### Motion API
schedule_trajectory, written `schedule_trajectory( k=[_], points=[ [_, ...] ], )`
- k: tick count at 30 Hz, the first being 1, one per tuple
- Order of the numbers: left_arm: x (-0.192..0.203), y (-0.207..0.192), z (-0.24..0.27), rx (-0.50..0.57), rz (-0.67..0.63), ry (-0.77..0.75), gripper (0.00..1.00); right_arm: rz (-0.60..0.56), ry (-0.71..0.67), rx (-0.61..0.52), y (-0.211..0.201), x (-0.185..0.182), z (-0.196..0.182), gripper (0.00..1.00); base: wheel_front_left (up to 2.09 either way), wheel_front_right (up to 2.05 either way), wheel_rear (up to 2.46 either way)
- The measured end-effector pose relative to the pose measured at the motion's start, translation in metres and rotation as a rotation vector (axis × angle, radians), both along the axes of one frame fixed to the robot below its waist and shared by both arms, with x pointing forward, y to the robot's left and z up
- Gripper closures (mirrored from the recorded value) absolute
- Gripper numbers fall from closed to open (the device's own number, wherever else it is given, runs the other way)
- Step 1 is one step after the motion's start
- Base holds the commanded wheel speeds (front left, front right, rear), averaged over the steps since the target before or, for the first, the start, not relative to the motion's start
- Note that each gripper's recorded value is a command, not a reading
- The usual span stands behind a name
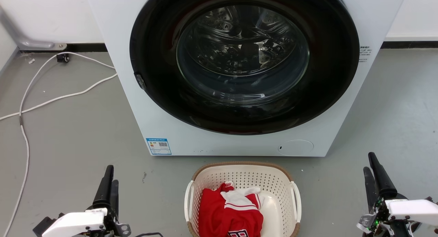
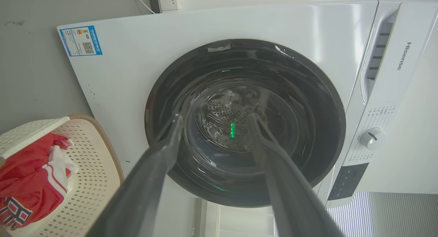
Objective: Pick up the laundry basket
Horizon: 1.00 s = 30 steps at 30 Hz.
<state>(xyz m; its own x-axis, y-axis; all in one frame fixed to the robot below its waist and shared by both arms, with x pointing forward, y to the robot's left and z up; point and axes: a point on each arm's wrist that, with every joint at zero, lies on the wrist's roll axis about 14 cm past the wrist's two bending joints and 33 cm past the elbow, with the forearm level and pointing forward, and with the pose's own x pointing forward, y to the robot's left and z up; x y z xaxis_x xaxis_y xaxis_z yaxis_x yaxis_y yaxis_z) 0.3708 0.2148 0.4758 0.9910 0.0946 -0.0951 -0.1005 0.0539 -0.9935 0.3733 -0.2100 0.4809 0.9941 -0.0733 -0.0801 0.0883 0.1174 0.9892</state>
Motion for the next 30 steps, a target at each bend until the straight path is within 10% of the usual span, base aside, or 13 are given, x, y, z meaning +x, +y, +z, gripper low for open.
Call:
schedule_trajectory(
  k=[30],
  points=[
    [0.006,0.015,0.072,0.640,0.086,-0.103,0.00,0.037,-0.224,-0.852,0.025,0.014,0.082,0.00,0.00,0.00,0.00]
  ],
)
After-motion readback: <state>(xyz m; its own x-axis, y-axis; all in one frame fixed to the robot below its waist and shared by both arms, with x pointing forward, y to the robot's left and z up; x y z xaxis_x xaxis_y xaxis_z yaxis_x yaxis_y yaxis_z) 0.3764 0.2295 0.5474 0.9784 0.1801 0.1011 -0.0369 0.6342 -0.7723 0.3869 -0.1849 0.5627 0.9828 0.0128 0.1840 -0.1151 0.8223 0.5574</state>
